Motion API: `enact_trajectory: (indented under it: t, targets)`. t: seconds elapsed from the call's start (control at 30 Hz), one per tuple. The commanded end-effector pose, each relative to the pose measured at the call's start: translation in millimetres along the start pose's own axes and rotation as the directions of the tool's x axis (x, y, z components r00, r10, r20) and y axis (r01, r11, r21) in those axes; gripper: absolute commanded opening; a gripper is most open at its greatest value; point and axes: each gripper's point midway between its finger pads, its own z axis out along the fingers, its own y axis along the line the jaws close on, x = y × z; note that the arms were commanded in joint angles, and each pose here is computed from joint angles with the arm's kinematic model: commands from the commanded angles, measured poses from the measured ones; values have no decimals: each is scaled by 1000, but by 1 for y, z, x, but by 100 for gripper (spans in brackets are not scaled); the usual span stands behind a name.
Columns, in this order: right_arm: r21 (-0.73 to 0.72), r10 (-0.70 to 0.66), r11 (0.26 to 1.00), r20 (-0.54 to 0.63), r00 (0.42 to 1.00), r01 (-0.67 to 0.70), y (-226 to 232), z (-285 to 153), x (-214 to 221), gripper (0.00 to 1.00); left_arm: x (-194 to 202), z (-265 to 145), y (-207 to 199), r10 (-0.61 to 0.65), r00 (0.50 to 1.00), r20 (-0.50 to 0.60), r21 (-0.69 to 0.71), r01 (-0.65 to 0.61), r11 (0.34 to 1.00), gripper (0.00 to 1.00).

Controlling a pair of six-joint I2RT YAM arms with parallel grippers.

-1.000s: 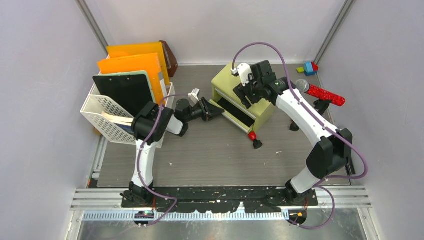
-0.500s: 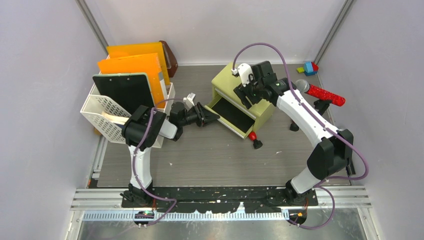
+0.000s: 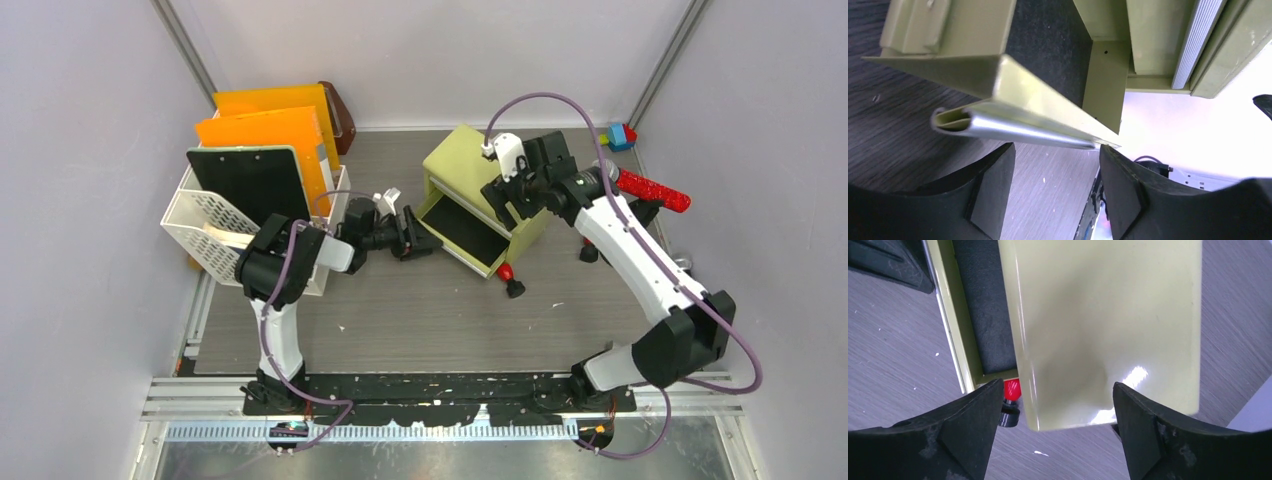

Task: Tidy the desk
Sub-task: Open the drawer in the storage box, then pick up the stationery from the center of the board.

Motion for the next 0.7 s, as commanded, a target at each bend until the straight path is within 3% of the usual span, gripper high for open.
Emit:
enact_trajectory:
  t: [0.0, 0.07, 0.37, 0.5, 0.67]
  targets:
    - [38, 17, 999, 97, 995, -21, -2, -30, -7, 90, -5, -8, -21, 159, 985, -59, -24, -161, 987, 67]
    - [33, 14, 999, 121, 993, -18, 1, -35, -5, 98, -6, -12, -22, 187, 979, -81, -67, -192, 979, 70]
    - [-53, 26, 998, 182, 983, -17, 23, -39, 7, 100, -11, -35, -25, 344, 929, -136, -199, -366, 909, 88]
    - [-129, 42, 992, 199, 979, -16, 41, -41, 20, 100, -12, -46, -30, 434, 873, -224, -248, -482, 841, 89]
    - [-196, 13, 980, 176, 984, 22, 61, -46, 47, 99, -24, -69, -37, 568, 772, -284, -314, -635, 706, 91]
